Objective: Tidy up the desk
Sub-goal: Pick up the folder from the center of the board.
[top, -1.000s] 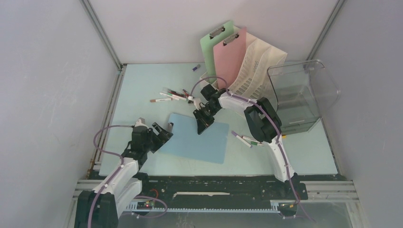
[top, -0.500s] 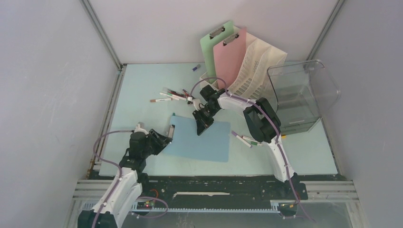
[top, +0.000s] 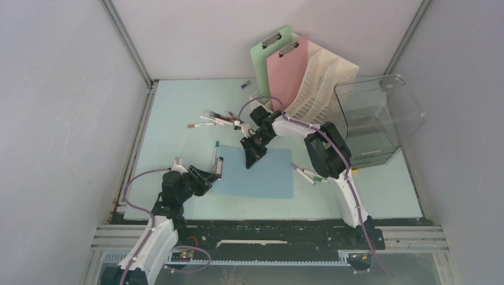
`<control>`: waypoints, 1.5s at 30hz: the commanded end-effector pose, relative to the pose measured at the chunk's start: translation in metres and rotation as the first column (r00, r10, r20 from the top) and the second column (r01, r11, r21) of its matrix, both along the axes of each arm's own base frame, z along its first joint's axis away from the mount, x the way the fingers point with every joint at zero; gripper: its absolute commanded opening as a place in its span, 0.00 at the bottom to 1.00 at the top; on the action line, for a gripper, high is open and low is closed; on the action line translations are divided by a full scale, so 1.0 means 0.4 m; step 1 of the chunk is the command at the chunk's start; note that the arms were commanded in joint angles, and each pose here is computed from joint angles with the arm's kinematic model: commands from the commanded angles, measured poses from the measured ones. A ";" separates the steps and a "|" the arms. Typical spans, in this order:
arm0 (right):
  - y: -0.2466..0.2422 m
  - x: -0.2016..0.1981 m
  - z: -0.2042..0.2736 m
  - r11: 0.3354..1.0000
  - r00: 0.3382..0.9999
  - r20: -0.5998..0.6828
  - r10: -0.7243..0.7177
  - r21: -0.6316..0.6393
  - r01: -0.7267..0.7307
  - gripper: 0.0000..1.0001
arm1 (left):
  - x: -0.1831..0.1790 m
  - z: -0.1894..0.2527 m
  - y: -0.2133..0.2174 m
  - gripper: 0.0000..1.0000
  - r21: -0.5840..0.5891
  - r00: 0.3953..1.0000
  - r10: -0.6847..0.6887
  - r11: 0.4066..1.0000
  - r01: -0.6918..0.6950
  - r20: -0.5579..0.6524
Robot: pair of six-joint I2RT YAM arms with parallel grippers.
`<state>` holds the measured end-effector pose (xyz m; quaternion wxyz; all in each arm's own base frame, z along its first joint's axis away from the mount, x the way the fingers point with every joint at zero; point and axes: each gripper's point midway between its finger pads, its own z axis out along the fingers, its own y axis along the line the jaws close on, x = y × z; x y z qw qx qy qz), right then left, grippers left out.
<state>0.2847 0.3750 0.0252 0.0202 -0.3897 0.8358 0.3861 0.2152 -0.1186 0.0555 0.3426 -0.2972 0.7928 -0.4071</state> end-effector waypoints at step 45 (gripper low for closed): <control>-0.087 0.020 0.526 0.908 0.802 0.570 0.178 0.218 -0.357 0.88 | 0.033 0.348 -0.068 0.00 0.190 0.882 -0.333 0.940 0.284 0.333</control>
